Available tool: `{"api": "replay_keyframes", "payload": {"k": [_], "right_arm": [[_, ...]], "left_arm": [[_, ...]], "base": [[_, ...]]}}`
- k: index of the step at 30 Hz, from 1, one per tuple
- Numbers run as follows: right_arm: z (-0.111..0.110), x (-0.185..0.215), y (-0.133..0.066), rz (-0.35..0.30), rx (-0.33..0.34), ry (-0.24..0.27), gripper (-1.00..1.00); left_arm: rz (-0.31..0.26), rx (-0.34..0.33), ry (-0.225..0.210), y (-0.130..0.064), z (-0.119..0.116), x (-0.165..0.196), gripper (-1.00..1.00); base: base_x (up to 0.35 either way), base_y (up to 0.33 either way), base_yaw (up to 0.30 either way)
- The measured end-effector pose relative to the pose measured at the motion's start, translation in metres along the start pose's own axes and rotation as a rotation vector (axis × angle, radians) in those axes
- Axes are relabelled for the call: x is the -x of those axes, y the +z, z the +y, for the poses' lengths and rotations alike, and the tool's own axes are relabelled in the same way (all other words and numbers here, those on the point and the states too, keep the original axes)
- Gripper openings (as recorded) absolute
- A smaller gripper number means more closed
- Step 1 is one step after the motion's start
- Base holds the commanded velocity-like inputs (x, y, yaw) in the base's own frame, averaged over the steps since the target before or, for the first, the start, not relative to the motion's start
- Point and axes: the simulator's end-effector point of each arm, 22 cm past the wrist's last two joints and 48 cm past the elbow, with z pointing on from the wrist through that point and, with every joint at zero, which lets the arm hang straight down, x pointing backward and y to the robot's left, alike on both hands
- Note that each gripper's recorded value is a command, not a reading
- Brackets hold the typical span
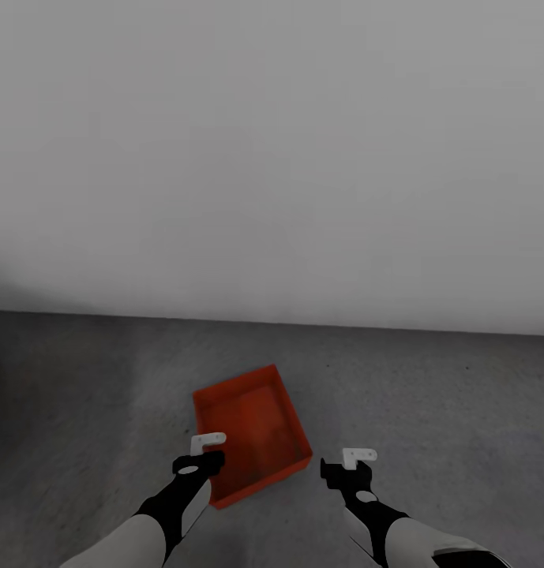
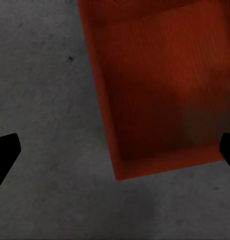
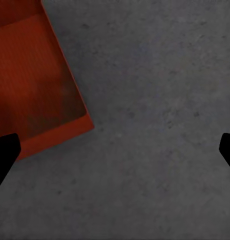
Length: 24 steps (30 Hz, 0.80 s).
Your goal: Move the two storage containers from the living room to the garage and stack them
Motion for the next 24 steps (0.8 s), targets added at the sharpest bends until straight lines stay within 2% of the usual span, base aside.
{"api": "replay_keyframes", "payload": {"k": [24], "right_arm": [[-0.001, 0.021, -0.032, 0.001, 0.0, 0.0, 1.0]], "left_arm": [[0.002, 0.0, 0.001, -0.034, 0.003, 0.017, 1.0]], "base": [[0.0, 0.0, 0.0]]}}
